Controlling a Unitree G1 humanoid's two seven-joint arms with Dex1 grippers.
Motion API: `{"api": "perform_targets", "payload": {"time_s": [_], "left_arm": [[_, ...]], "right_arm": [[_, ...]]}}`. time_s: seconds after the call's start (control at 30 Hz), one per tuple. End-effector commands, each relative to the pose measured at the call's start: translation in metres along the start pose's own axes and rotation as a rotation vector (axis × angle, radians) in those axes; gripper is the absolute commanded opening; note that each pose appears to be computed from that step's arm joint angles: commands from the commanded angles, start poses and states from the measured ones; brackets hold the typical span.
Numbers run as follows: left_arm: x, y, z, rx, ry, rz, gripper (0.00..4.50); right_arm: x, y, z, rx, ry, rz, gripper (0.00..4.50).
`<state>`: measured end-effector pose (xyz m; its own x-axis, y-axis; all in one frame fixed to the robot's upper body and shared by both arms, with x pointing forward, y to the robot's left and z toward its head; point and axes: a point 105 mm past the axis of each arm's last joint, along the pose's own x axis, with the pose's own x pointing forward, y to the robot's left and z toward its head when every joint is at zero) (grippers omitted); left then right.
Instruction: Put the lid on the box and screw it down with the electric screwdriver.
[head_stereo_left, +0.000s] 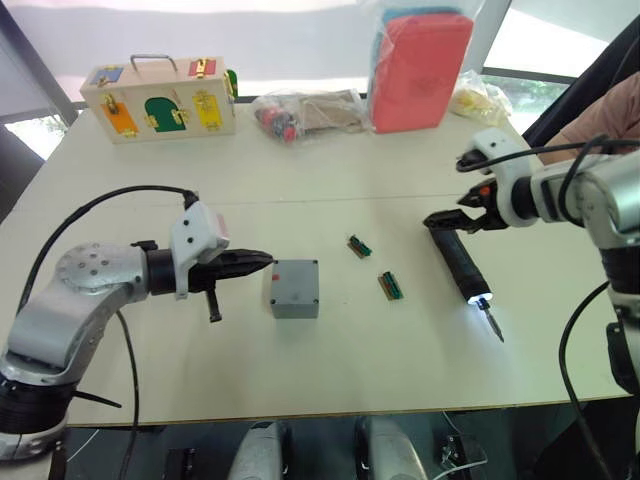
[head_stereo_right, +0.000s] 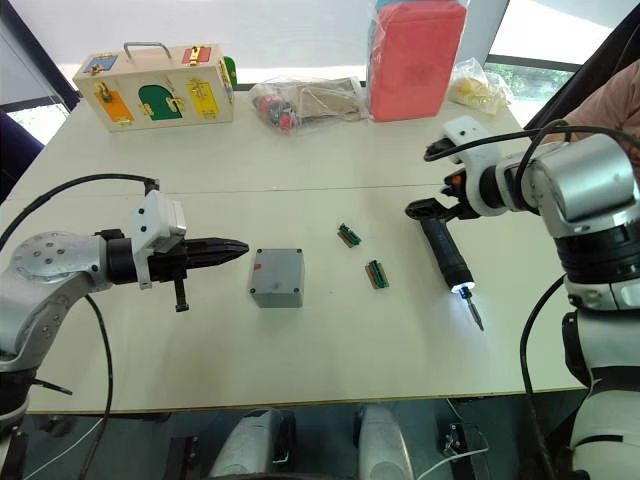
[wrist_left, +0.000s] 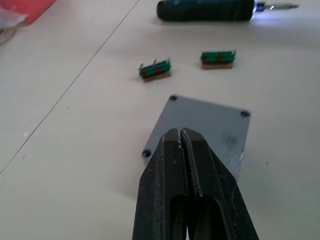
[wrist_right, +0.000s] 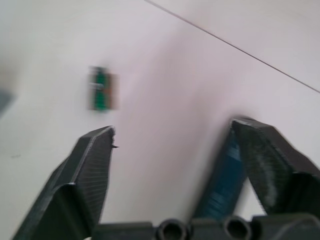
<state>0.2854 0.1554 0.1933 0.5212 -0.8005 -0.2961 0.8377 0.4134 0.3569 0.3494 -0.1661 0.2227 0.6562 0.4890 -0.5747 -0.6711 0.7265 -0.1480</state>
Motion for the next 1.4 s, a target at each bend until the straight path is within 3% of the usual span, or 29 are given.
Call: {"api": "perform_targets", "payload": {"time_s": [0.03,0.23,0.53,1.03,1.17,1.4], "left_arm": [[-0.004,0.009,-0.006,0.018,0.008,0.052,0.00],[0.009,0.009,-0.034,-0.049,0.026,0.049,0.00],[0.036,0.005,-0.055,-0.049,0.036,-0.019,0.00],[0.076,0.014,-0.056,-0.023,-0.006,-0.063,0.00],[0.077,0.018,-0.065,0.001,0.027,-0.060,0.00],[0.044,0.015,-0.071,0.015,0.076,-0.085,0.00]], "right_arm": [[0.003,0.034,0.019,-0.091,-0.153,0.107,2.52],[0.046,0.077,-0.001,-0.144,-0.189,0.192,0.08],[0.070,0.116,-0.024,-0.177,-0.145,0.310,0.08],[0.070,0.147,-0.029,-0.157,-0.097,0.472,0.08],[0.065,0.145,-0.028,-0.181,-0.086,0.460,0.08],[0.054,0.098,-0.010,-0.243,-0.127,0.275,0.08]]}}
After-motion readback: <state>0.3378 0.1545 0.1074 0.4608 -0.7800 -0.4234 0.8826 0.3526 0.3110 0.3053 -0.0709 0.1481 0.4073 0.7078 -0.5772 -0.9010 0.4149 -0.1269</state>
